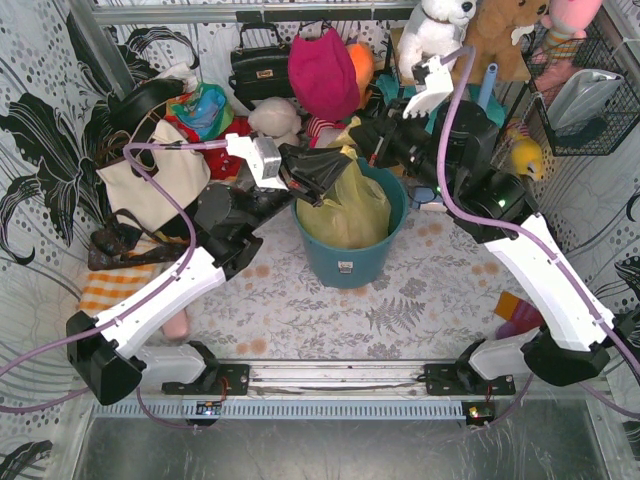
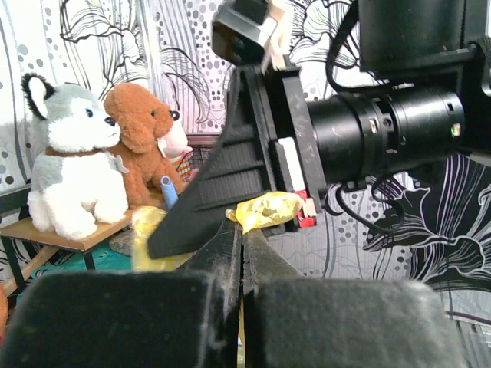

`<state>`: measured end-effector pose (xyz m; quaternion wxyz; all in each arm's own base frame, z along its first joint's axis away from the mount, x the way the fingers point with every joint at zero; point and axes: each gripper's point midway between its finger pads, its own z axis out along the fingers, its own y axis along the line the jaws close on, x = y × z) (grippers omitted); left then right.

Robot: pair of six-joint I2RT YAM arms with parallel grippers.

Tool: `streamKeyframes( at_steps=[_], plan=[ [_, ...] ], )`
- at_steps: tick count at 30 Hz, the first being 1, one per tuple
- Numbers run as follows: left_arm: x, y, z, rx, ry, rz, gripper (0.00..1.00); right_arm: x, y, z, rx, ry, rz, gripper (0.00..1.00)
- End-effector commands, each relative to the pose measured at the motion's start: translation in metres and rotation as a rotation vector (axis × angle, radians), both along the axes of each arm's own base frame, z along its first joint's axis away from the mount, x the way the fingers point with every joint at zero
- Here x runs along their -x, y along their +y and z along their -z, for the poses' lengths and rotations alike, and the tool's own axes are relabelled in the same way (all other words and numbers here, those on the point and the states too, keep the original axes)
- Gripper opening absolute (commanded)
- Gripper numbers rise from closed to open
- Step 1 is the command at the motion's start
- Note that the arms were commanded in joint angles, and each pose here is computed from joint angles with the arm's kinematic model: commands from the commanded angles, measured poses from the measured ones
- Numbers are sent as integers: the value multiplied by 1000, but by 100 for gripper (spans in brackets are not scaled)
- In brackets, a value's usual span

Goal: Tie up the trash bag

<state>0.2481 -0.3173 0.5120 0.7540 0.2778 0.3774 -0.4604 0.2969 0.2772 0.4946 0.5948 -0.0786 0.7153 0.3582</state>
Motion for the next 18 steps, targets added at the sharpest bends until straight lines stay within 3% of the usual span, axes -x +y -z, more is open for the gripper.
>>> streamKeyframes(
  at_steps=[1, 5, 18],
  plan=[
    [2, 19, -22, 97, -34, -44, 0, 5, -25, -19, -92, -45, 86, 0],
    [-2, 24, -23, 117, -16, -68, 0, 11, -30, -15, -117, -67, 79, 0],
    [-17, 24, -17, 116, 31, -98, 0, 60, -7, -3, -152, -228, -215, 0]
  ],
)
